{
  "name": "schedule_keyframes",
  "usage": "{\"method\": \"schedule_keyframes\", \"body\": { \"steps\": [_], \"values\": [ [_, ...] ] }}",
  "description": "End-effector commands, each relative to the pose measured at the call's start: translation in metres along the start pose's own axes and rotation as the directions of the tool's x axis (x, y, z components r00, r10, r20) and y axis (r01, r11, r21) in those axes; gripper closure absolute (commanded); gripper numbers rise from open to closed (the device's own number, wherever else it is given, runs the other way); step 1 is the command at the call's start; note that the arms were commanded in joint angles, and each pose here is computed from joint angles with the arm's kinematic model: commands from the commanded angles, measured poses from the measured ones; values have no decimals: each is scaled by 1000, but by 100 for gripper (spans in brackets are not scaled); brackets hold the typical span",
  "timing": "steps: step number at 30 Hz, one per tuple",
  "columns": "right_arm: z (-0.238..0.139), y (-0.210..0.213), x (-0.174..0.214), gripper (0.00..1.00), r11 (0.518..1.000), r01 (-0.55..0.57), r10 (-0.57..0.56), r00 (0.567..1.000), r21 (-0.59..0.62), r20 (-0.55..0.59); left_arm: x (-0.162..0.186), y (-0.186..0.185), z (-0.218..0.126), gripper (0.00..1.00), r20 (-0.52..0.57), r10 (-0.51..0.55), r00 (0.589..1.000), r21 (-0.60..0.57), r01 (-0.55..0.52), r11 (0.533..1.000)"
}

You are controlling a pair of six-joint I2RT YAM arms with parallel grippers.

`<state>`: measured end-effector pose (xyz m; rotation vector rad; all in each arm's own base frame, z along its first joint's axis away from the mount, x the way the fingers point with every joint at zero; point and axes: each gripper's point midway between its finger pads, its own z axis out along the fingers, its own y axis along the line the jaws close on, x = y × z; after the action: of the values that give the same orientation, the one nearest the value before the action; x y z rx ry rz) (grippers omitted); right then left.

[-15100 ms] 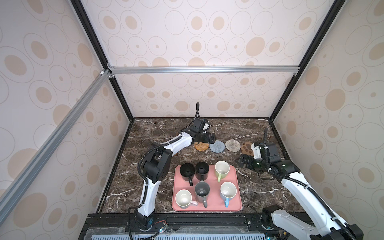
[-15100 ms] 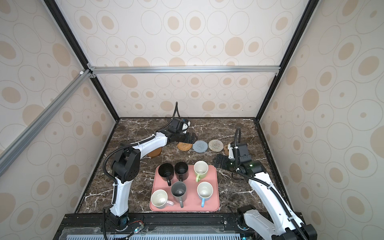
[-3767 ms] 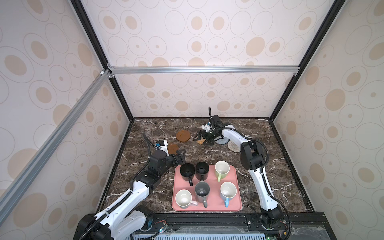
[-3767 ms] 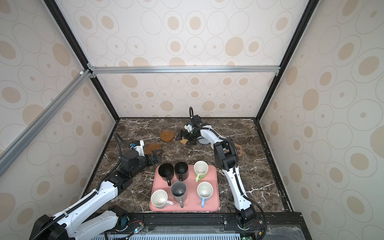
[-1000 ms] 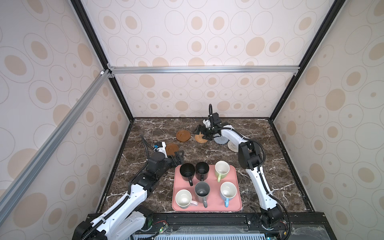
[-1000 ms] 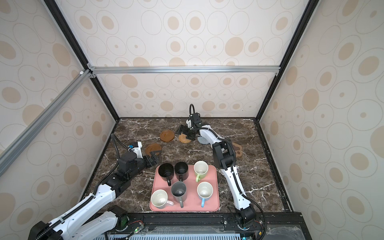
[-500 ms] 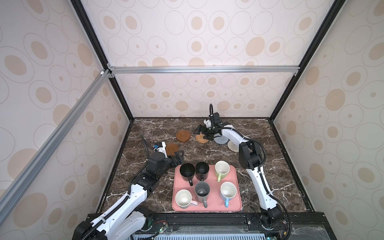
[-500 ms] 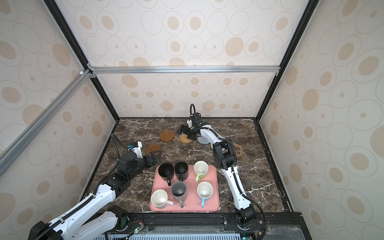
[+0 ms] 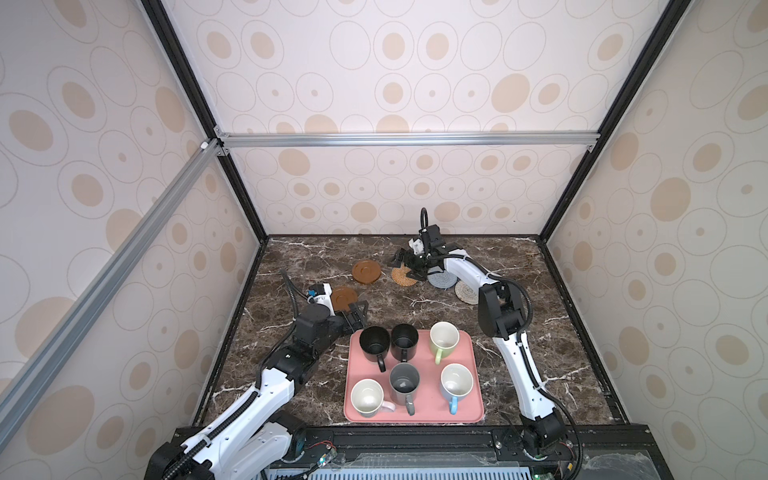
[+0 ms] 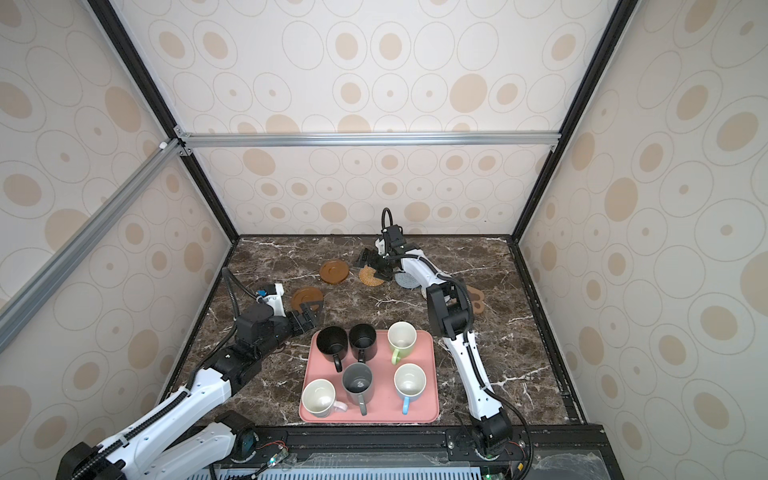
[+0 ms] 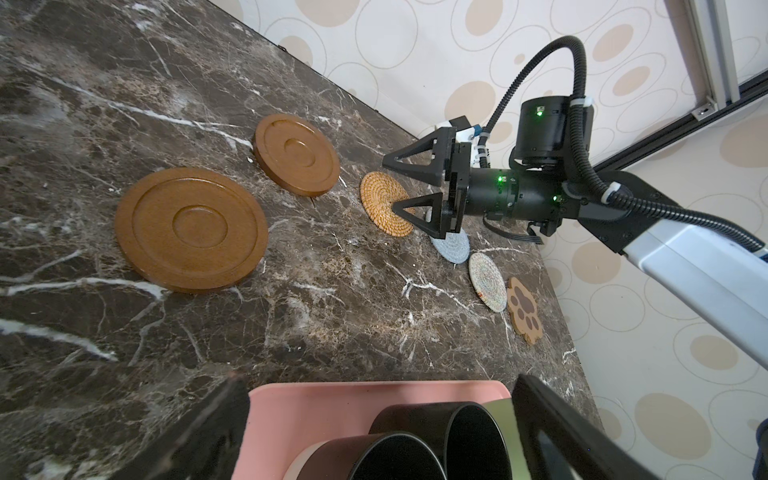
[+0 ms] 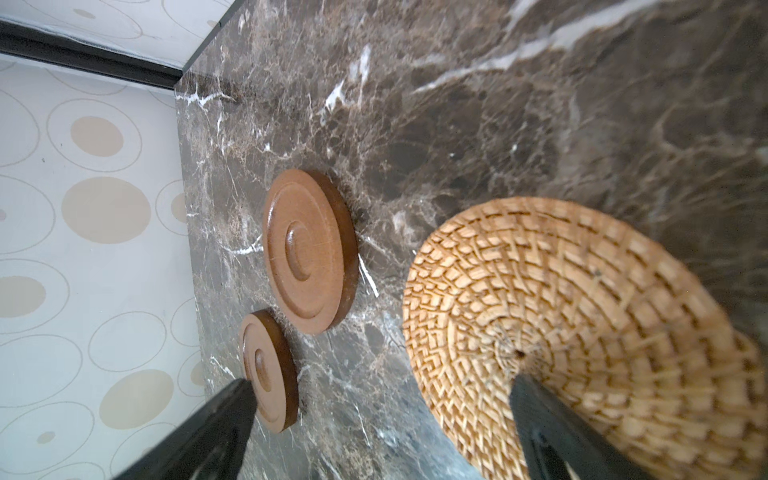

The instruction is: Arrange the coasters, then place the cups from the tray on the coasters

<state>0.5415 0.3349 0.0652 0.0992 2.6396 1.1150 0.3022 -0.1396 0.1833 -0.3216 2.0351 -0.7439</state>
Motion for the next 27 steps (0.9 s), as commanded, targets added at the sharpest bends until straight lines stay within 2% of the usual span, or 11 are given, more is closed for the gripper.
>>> {"method": "schedule_keyframes", "body": {
  "steps": [1,27],
  "values": [
    [13,-21,10,0,998,-51,52,998,30,-32,-5,0,-4,0,19,-15,1000,0,15,1000],
    [21,-22,7,0,997,-83,83,996,5,-24,-5,1,-5,0,24,-18,1000,0,18,1000]
  ]
}}
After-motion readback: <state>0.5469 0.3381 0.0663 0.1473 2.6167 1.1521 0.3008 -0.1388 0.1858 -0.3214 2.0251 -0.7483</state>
